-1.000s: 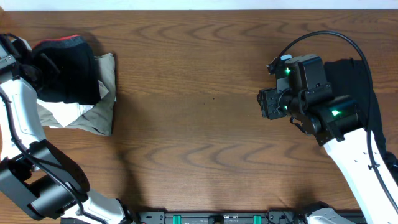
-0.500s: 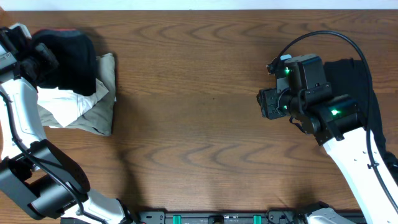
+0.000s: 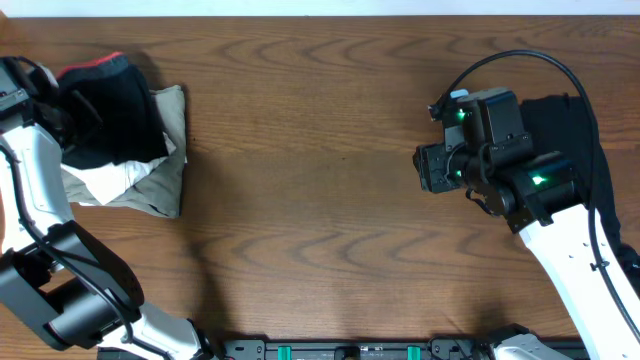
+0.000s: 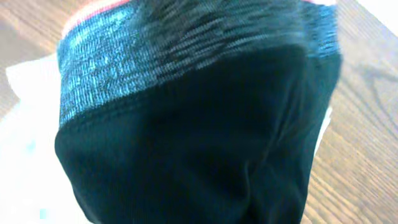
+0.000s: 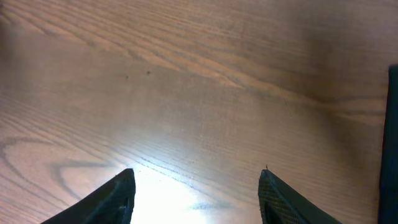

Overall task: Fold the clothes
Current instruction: 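Lower the pants onto the khaki stack and press with the left gripper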

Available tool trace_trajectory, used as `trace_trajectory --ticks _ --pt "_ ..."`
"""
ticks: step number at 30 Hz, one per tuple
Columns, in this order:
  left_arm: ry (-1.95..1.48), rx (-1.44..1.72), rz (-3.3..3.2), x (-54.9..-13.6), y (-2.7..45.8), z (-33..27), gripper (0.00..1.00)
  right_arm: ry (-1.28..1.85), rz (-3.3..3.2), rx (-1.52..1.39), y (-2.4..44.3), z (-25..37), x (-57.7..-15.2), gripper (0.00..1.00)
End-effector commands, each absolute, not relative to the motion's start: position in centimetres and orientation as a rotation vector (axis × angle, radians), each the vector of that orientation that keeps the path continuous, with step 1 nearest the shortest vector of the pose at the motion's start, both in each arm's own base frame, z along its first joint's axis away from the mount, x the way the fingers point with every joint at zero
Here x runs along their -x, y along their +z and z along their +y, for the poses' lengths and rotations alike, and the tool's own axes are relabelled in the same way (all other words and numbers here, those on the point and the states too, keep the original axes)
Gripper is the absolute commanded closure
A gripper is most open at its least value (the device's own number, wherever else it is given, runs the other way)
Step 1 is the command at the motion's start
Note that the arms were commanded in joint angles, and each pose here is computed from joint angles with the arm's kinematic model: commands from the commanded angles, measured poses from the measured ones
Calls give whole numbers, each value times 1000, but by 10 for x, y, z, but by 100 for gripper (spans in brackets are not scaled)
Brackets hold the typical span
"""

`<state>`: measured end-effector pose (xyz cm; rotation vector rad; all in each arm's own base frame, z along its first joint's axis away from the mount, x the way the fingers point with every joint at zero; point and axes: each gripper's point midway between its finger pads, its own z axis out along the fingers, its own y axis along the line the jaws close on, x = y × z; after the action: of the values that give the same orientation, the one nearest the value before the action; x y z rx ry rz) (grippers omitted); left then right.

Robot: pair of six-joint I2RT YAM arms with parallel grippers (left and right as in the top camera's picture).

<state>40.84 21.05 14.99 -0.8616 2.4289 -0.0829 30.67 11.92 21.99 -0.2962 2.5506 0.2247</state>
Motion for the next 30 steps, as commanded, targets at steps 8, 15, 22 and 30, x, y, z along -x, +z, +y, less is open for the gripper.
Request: trace_trajectory --ticks 8,15,22,30 --pt "-139 1353 2429 -353 122 227 94 176 2581 269 215 111 -305 37" --pt "-143 1409 2430 -343 120 230 54 176 2582 269 215 110 -305 37" --pt "-140 1405 2421 -344 121 232 30 175 2587 269 214 110 -304 37" --pt "56 1441 2297 -334 152 260 29 172 2593 270 214 110 -302 37"
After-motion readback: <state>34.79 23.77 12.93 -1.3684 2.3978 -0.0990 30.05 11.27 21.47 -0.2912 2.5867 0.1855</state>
